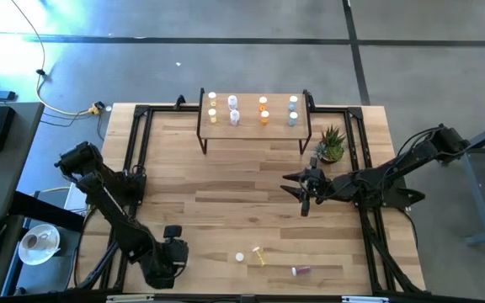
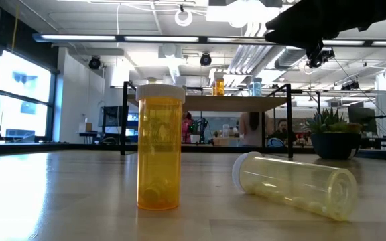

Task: Pick and place medicine bottles onto shelf by color
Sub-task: Put the transparent pill bottle on the shelf aligned with the other transparent pill bottles

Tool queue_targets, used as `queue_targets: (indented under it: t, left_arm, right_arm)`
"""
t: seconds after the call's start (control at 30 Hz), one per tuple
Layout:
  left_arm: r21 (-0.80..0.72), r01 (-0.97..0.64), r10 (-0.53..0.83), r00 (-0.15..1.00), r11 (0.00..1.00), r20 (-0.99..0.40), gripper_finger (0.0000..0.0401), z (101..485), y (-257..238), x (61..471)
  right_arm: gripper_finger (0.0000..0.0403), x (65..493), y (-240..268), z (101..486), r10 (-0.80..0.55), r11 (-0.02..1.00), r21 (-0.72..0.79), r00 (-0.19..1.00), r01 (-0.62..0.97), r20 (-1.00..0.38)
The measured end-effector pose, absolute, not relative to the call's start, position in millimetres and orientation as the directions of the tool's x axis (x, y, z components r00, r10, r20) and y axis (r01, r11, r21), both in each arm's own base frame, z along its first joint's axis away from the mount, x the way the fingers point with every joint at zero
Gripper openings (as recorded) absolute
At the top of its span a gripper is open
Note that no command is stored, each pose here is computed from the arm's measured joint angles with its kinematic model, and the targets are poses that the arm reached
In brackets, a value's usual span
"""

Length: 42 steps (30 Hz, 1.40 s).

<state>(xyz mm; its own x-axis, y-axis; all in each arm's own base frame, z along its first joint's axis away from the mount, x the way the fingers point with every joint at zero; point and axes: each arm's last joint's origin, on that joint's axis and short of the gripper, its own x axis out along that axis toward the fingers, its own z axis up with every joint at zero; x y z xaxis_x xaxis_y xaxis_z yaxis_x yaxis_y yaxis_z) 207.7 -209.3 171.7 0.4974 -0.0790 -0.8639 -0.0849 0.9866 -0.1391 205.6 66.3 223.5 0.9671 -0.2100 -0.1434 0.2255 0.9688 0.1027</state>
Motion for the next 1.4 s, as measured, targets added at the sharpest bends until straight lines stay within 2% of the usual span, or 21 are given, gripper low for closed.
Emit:
queue_targets:
  t: [0.37, 0.67, 0.87, 1.13, 1.4]
  left_arm:
    - [-0.11, -0.029, -0.074, 0.578, 0.993, -0.813, 0.0141, 217, -129, 245]
    - [-0.056, -0.074, -0.004, 0.57, 0.996, -0.821, 0.0145, 236, -37, 262]
    - [0.041, -0.094, 0.085, 0.532, 0.995, -0.842, 0.0148, 249, 11, 268]
    - [0.148, -0.193, 0.232, 0.549, 0.97, -0.803, 0.0149, 282, 65, 267]
    - [0.192, -0.337, 0.364, 0.584, 0.922, -0.726, 0.0149, 319, 105, 262]
  right_arm:
    - [0.0147, 205, 66, 221, -0.211, 0.97, 0.087, 0.964, 0.227, -0.165]
    - [0.0147, 205, 65, 220, -0.228, 0.972, 0.023, 0.957, 0.236, -0.177]
    - [0.0147, 204, 64, 220, -0.288, 0.956, 0.011, 0.942, 0.294, -0.17]
    - [0.0147, 204, 63, 220, -0.298, 0.952, 0.013, 0.94, 0.305, -0.168]
    - [0.0147, 204, 62, 225, -0.361, 0.929, -0.127, 0.925, 0.347, -0.12]
